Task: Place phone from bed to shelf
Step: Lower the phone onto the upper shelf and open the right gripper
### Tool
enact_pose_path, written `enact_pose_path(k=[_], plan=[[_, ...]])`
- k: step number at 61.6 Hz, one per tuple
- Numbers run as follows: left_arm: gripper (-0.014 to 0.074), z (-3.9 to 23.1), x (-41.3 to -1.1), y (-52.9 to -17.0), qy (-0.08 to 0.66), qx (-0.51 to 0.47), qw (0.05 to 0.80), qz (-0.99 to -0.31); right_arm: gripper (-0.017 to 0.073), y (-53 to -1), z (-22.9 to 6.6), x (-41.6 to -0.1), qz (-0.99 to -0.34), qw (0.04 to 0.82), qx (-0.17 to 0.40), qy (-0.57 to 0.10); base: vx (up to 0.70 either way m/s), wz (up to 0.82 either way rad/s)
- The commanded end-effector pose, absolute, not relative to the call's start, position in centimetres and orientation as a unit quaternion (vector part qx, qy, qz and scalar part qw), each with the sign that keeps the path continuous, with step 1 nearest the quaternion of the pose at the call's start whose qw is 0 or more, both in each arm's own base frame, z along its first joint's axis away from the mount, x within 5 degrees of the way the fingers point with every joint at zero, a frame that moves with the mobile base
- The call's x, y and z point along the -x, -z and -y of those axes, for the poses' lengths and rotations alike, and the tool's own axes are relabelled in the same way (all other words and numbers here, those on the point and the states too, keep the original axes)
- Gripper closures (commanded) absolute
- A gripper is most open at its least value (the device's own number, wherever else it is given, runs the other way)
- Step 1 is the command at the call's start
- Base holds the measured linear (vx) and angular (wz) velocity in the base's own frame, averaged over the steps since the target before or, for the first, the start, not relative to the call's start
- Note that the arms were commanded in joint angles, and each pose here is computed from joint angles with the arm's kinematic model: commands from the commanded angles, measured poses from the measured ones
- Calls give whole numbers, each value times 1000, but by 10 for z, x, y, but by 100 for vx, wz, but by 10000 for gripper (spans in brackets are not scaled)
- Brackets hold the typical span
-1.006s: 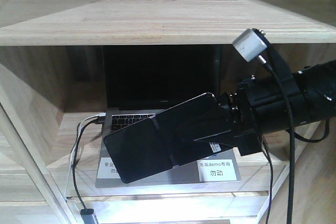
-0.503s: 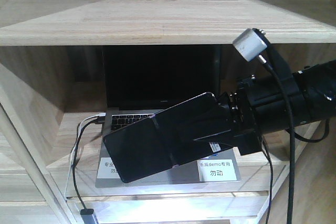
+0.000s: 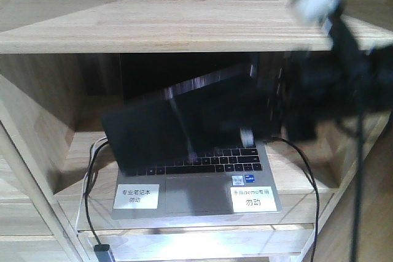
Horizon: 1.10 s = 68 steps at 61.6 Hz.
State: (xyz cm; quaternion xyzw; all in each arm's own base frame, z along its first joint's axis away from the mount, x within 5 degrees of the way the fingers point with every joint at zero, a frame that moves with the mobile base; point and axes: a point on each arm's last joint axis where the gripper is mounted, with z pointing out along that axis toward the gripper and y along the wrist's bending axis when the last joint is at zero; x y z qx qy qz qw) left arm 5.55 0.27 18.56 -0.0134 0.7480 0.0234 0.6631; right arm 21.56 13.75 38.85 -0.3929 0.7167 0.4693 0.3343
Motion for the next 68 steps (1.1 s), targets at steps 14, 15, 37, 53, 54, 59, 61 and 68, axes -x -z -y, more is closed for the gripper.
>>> enact_pose_path(k=[14,15,37,53,54,59,61,68], plan=[[592,-3,-56,-190,-22,18,688,-725,561,-499,-134,-201,-623,490,384,-474,0,0],[592,-3,-56,-190,-22,18,688,-725,561,-502,-133,-203,-621,498,379,-471,0,0],[592,-3,-56,-190,-22,18,688,-725,561,-550,-149,-249,-568,565,368,-472,0,0],[592,-3,-56,-190,-22,18,688,-725,561,-539,-205,-294,-567,571,377,-459,0,0],[592,-3,-56,-190,-22,18,688,-725,561,-535,-209,-298,-569,570,374,-460,0,0],[592,-3,-56,-190,-22,18,688,-725,561,-524,-224,-313,-577,568,361,-463,0,0],[592,-3,-56,-190,-22,18,688,-725,561,-519,-228,-318,-581,568,354,-463,0,0],[592,-3,-56,-190,-22,18,688,-725,561,-502,-239,-337,-595,568,337,-458,0,0]])
